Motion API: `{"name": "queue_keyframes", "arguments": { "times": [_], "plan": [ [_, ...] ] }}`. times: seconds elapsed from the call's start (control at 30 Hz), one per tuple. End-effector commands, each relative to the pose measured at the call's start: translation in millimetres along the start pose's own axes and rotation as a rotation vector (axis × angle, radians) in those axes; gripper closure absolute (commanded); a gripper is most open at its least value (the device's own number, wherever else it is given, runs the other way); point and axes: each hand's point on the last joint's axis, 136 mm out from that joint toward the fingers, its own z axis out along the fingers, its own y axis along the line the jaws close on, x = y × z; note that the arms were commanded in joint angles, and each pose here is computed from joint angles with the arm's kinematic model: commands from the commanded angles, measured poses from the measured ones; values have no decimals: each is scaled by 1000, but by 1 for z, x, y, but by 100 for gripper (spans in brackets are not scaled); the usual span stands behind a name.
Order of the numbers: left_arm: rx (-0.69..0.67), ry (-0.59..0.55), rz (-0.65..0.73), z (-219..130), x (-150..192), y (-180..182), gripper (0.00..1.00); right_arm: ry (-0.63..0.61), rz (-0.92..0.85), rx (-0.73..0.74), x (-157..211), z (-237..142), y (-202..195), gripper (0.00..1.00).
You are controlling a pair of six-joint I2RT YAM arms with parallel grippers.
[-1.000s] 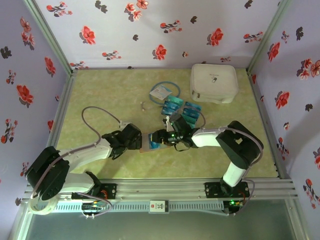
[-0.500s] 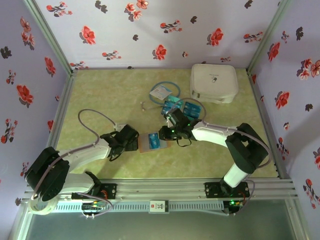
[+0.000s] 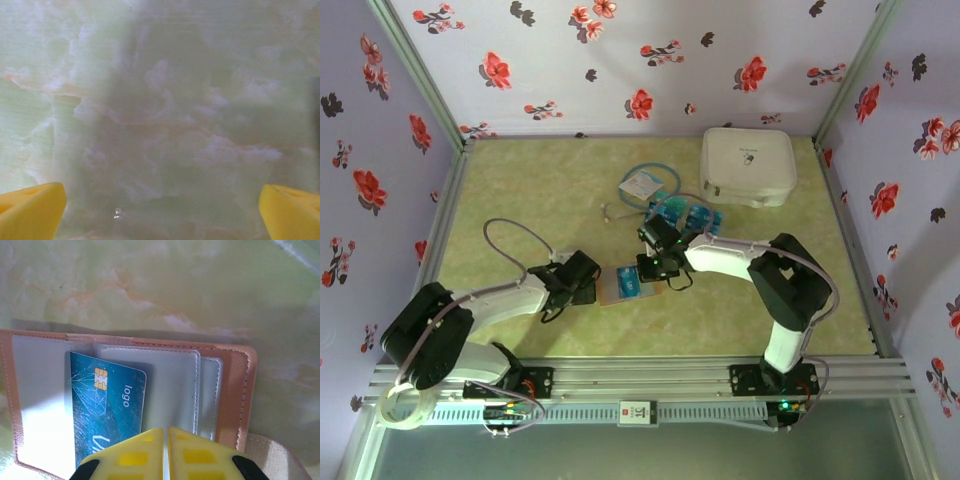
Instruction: Put the credit cards into the card holder
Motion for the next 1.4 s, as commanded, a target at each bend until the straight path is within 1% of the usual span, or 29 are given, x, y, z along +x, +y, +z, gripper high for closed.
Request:
{"name": "queue_keyframes", "arguments": {
  "times": [0.0,0.43,1.0,1.17,1.37],
  "plan": [
    [-50,21,5,5,2,8,0,18,-26,31,0,5,0,89],
    [-32,28,50,11,-7,-7,0,36,-45,7,1,13,19,89],
    [-16,24,47,11,-6,-8,0,57,-96,-10,6,23,45,89],
    [-5,15,48,10,-10,-12,0,49,-106,19,8,19,40,88],
    [7,-2,48,8,-18,-15,0,11,-76,60,7,7,21,86]
  ]
}}
